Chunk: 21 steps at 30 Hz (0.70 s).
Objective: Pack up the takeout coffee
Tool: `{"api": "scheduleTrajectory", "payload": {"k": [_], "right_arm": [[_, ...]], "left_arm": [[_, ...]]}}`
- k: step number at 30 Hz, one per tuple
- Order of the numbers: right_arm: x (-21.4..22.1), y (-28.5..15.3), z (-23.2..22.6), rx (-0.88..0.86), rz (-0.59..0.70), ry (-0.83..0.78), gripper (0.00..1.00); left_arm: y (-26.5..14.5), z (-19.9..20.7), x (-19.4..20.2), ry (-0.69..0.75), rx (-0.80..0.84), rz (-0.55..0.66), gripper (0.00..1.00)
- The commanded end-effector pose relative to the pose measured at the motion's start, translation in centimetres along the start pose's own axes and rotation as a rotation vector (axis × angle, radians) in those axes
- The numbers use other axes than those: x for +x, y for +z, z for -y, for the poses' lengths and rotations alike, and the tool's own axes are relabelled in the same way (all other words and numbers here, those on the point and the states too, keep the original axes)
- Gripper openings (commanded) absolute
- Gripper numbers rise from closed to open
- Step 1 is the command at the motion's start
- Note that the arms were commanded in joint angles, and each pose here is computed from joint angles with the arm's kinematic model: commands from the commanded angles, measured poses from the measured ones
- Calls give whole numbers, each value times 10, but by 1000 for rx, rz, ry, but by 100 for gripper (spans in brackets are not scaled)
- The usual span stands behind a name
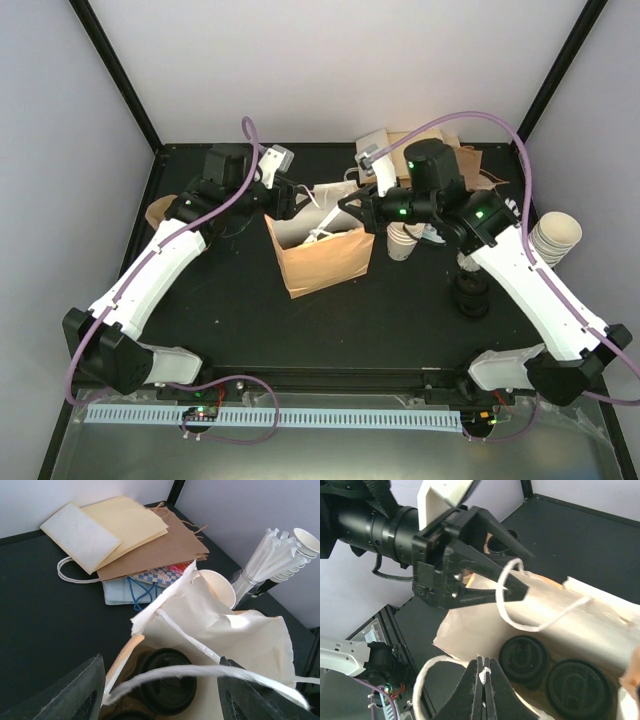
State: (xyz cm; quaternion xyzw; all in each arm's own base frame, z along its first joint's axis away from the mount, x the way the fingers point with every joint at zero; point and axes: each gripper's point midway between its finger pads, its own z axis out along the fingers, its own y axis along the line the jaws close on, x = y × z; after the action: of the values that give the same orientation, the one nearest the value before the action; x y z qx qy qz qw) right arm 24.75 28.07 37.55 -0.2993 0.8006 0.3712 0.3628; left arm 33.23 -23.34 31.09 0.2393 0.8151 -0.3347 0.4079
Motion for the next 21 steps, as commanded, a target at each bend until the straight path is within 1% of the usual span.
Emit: {"api": "scheduleTrajectory", "payload": {"k": [1,3,4,5,6,8,11,16,19,21], "right_arm": [[-13,19,-11,-2,43,-63,8],[-6,31,-10,8,-6,-71,46],[-5,33,-7,33,-23,-70,63],[-4,34,-2,63,-36,-64,72],[-5,31,4,104,-36,-57,74],[-9,22,16,190,-15,-47,75],[-14,0,26,277,32,-43,79],[-8,-44,61,468,65,42,81],[10,-75,99,620,53,141,74],[27,-100,124,742,54,211,66]], "left_arm": [[-6,10,-18,-4,41,58,64],[-6,10,-17,-7,39,56,64],[-7,10,-17,-7,39,55,64],[-7,9,-17,-7,37,54,64],[-7,9,-16,-6,35,53,64],[-8,9,-17,1,30,58,64],[-9,7,-18,11,13,57,65],[-10,5,-19,26,-1,59,65],[-10,5,-20,31,-4,57,65],[-9,5,-19,33,-3,55,65]]}}
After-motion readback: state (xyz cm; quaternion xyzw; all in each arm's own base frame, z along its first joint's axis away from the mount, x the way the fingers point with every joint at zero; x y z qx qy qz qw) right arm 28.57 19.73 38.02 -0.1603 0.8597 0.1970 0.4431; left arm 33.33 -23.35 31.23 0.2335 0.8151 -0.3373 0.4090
